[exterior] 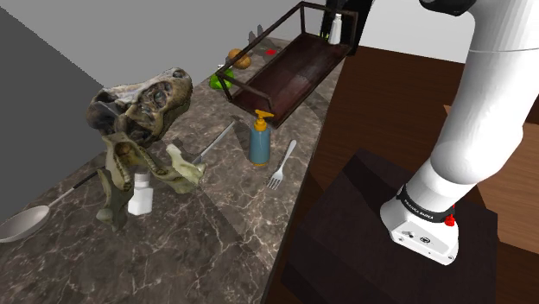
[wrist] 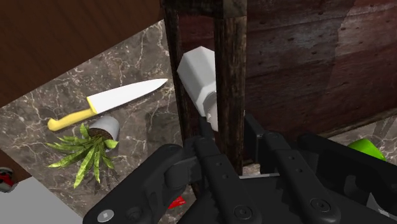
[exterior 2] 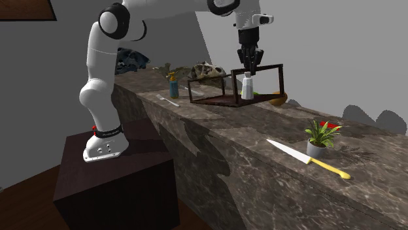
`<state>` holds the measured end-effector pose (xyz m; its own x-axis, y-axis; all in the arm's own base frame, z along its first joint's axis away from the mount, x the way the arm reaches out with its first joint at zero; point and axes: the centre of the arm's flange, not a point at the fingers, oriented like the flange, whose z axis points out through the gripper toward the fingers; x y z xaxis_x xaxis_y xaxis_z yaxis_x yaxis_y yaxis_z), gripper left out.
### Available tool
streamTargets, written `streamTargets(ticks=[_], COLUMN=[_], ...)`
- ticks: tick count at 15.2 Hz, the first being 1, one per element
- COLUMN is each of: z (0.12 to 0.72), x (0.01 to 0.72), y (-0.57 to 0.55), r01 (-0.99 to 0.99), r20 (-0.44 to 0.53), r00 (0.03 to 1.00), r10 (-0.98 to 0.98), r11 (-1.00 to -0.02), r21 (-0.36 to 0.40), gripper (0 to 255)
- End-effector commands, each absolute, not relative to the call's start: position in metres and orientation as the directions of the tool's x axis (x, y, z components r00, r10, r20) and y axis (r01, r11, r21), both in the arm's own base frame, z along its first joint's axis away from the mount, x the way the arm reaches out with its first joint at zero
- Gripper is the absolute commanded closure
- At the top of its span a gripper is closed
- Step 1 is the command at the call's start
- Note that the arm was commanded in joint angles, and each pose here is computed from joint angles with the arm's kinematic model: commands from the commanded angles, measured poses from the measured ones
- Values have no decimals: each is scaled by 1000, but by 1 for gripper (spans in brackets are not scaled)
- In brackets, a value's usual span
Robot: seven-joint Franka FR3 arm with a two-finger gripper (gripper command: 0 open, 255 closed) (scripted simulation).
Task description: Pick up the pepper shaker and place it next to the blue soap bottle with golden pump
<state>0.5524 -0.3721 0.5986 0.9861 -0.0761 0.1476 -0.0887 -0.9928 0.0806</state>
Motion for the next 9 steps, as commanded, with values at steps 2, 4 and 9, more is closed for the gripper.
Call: streamTargets(ticks=[2,4,9], z=[616,626,628], x=[552,552,546], y=[-373,-373,-321], r01=[-90,-90,-90], r20=[150,150,150], r00=[986,986,986], r10=[-77,-77,-77], r11=[-993,-993,-993], r21=[82,82,82], gripper=[255,255,255])
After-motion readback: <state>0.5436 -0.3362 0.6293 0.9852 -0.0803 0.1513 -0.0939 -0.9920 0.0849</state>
